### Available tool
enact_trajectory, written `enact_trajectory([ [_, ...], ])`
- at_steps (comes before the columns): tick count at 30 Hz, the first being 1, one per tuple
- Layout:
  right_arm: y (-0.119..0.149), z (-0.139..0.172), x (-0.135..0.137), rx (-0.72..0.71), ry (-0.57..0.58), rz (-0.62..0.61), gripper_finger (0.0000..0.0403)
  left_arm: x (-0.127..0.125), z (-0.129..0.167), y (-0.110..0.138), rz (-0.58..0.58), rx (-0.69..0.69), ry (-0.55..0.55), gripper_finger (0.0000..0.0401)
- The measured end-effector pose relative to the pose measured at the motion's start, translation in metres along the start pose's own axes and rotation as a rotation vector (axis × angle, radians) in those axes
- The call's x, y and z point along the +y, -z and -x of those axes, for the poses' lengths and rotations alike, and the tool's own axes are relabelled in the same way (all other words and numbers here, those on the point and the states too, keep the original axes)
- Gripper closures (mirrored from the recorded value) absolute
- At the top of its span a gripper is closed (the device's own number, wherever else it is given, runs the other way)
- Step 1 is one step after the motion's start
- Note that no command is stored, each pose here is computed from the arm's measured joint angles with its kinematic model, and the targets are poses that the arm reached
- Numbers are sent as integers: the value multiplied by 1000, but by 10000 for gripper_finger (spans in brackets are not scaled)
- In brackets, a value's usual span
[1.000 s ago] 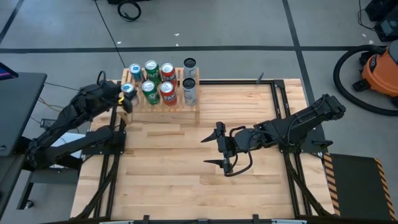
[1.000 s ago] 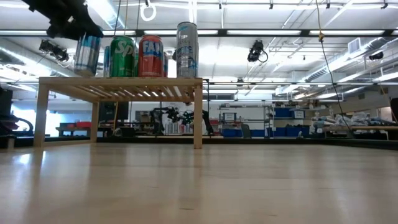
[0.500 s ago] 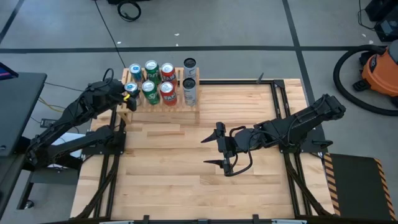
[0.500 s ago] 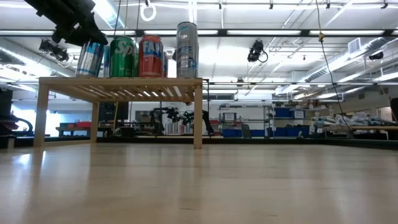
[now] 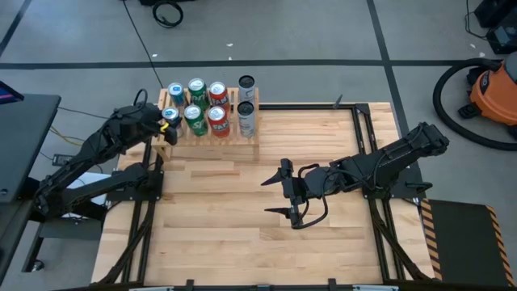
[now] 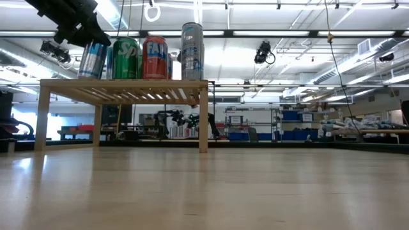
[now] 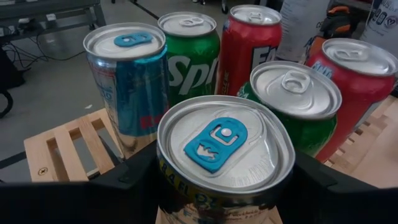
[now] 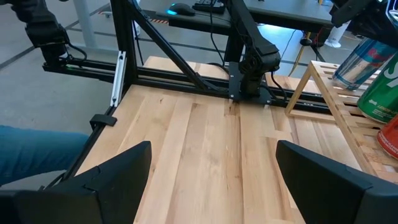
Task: Place canned beverage on shelf
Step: Put the blue soda can on the shelf
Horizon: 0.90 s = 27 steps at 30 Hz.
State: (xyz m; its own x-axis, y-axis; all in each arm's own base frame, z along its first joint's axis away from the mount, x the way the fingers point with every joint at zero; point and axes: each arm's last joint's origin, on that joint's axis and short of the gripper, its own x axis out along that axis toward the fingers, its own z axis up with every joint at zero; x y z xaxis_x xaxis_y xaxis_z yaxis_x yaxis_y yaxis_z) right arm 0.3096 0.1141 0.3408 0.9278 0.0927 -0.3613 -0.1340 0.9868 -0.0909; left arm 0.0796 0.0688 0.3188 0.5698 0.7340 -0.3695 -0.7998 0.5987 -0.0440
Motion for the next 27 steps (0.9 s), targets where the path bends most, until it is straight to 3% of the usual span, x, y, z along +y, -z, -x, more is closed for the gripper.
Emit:
enact_trajectory([
  [11,0,0,0,0,-16,0,48,-1,0,-3,-24,-32,4,157],
  [20,0,0,0,0,-16,0,48,0,0,-3,-40,-34,3,102],
  [27,0,0,0,0,-16,0,48,-1,0,-5,-35,-46,5,95],
])
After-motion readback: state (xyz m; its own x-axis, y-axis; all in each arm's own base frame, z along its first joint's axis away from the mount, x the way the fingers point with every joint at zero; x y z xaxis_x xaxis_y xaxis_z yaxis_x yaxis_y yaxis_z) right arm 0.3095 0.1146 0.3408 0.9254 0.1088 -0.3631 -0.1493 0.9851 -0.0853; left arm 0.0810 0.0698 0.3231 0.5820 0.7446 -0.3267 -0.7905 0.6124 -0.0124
